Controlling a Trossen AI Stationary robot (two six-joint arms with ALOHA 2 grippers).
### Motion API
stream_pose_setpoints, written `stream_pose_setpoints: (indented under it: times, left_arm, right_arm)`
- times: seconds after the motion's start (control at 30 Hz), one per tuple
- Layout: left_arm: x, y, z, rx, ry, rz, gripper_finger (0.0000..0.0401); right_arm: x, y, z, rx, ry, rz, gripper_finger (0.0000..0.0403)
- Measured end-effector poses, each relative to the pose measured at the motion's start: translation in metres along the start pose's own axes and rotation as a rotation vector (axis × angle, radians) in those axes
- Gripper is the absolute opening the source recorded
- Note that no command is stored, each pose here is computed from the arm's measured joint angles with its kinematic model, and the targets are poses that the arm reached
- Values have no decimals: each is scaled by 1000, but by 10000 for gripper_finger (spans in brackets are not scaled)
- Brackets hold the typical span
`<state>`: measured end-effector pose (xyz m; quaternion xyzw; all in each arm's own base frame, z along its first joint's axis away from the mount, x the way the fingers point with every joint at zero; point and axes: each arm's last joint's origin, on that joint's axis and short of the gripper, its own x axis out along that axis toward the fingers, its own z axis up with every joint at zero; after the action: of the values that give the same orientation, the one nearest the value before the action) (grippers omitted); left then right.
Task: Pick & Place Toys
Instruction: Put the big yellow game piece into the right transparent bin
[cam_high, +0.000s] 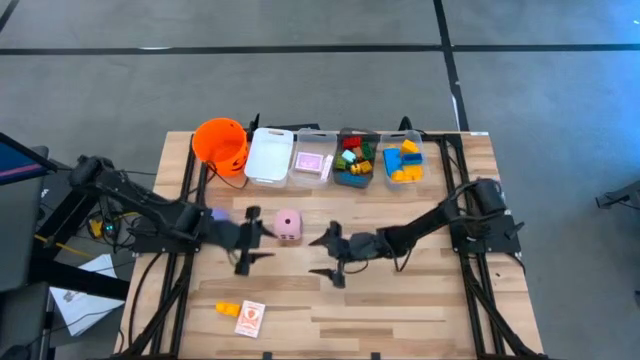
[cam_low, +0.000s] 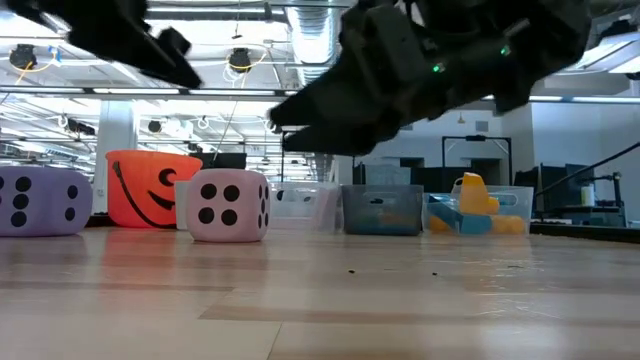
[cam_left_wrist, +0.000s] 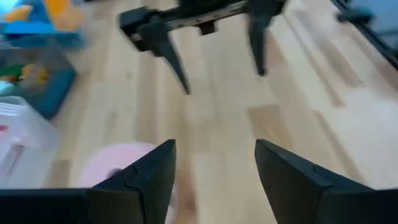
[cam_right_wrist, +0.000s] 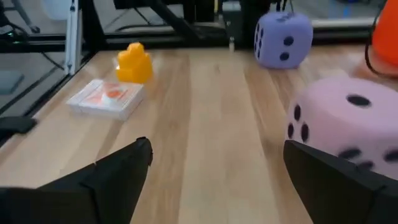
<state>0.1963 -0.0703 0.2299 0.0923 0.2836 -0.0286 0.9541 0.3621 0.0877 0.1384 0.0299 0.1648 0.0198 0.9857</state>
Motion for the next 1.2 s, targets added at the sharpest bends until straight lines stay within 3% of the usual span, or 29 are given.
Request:
stream_pose_setpoints:
  times: [0.13,0.37,0.57,0.8,0.97,1.2]
  left_arm:
    - [-17,-21,8,42,97,-60,226]
    - [-31,-44,11,-9,404,-147,276]
    - [-18,-68,-1,-126,615,-318,316]
    - [-3,-94,-16,-211,816,-410,324]
    - [5,-110,-19,-279,844,-467,324]
    - [16,-131,-26,-246,805,-485,324]
  right_arm:
    - [27,4,-14,-25,-13,-17,360]
    - [73,8,-30,-49,126,5,360]
    - [98,16,-13,-127,229,36,361]
    - [105,19,3,-206,239,43,361]
    - [105,16,2,-206,255,38,361]
    - [105,12,0,-195,282,28,361]
